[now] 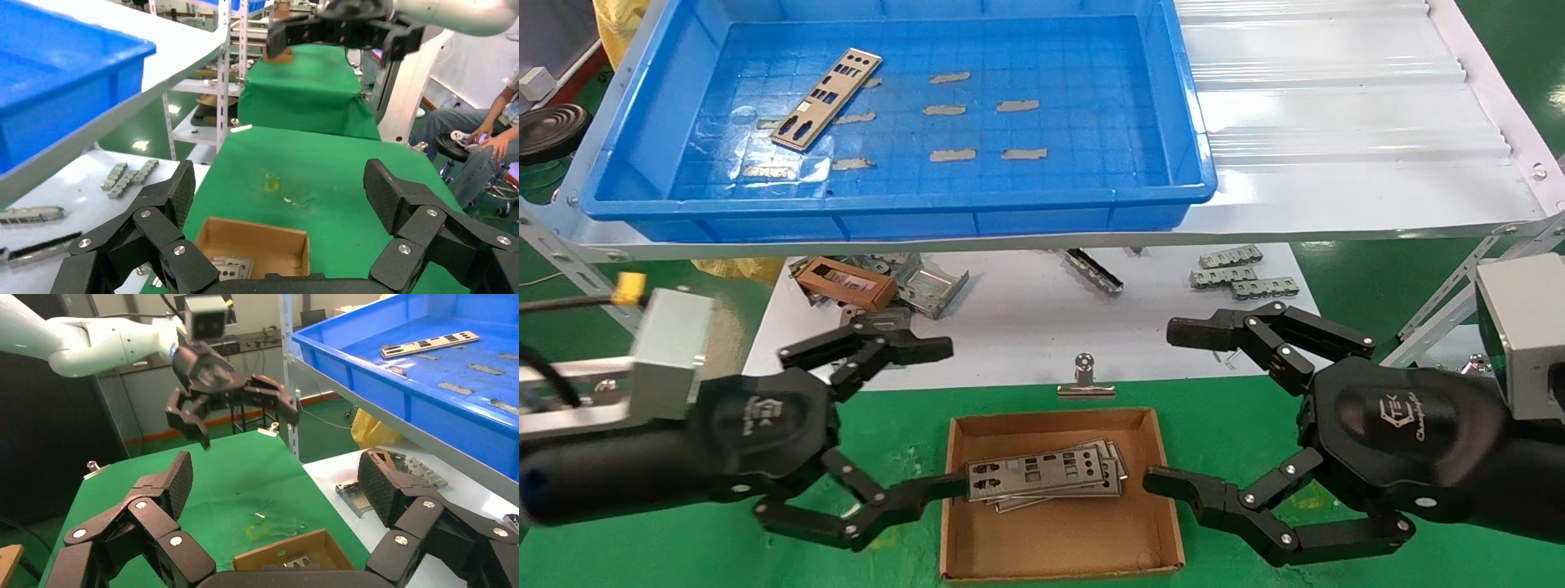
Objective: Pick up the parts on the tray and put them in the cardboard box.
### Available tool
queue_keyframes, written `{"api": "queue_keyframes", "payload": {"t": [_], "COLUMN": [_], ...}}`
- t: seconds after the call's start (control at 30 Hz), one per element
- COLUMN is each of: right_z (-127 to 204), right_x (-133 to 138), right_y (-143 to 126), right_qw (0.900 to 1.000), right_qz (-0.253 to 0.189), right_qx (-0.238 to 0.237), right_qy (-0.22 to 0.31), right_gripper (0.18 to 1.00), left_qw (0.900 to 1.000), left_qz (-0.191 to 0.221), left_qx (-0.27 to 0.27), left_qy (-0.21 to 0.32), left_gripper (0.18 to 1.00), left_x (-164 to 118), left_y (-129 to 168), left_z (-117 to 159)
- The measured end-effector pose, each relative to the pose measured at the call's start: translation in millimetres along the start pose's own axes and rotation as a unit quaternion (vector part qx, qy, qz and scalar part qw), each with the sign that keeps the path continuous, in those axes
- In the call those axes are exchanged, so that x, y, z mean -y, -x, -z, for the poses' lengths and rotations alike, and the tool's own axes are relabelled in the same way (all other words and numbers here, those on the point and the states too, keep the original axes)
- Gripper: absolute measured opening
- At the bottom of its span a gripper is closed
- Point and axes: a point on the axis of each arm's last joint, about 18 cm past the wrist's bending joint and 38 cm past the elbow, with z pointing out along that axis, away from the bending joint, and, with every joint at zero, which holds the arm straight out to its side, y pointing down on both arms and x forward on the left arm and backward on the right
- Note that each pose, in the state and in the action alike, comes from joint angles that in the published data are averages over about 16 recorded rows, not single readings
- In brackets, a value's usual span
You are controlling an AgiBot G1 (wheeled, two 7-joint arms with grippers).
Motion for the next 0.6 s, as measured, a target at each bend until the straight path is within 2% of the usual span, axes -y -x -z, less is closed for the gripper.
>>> {"api": "queue_keyframes", "payload": {"t": [0.6], "right_z": [0], "right_x": [0], "right_y": [0], "right_qw": [1.000], "right_qz": [0.000], "right_qx": [0.000], "right_qy": [0.000], "right_gripper": [1.000], "left_qw": [0.9998], "left_qz": [-0.012], "left_qx": [-0.010], "left_qy": [0.011], "left_gripper": [1.001], "left_x": [47], "left_y": [-39], "left_z": [28]}}
